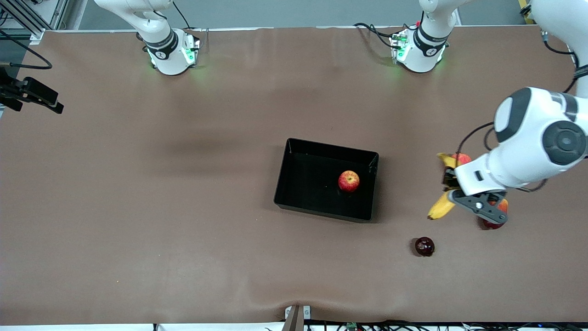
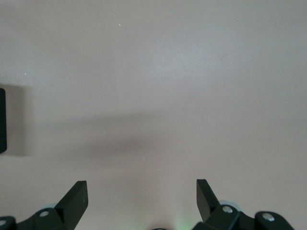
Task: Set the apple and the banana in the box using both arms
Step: 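Lift the banana with the left gripper toward the tray, then lower the banana into the tray beside the apple and open the left gripper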
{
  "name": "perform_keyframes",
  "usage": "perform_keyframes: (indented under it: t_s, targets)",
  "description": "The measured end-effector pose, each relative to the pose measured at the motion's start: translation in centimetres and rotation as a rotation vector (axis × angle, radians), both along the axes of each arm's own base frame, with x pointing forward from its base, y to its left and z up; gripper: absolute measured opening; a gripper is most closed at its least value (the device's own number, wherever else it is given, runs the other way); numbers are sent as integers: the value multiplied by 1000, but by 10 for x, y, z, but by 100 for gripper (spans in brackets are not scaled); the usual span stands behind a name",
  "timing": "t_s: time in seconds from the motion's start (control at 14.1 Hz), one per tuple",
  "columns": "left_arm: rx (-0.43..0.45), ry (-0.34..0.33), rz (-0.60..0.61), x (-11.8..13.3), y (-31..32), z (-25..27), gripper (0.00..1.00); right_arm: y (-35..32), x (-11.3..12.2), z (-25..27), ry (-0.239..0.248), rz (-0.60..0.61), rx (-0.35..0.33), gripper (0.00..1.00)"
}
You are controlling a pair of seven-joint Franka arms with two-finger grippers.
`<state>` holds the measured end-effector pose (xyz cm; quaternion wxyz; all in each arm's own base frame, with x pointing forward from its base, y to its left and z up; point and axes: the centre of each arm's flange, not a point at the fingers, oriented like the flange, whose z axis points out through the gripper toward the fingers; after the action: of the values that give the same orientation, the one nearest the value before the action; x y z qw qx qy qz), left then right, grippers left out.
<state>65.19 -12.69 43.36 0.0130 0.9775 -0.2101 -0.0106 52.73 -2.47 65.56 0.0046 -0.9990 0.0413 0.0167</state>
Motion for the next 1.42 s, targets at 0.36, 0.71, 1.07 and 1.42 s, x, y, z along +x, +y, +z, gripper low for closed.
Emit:
perform_keyframes:
  t_s: [0.36, 0.71, 1.07, 1.42]
  targets:
    - [-9, 34, 351, -24, -107, -10, 40, 0, 0, 0, 0, 0, 0, 100]
    - [11, 101, 633, -65, -220, -40, 40, 2, 0, 0, -1, 3, 0, 100]
    - [43, 104, 746, -90, -288, -101, 40, 8, 0, 0, -1, 15, 0, 100]
    - [86, 57, 821, -101, -321, -154, 40, 12, 1, -1, 0, 23, 0, 100]
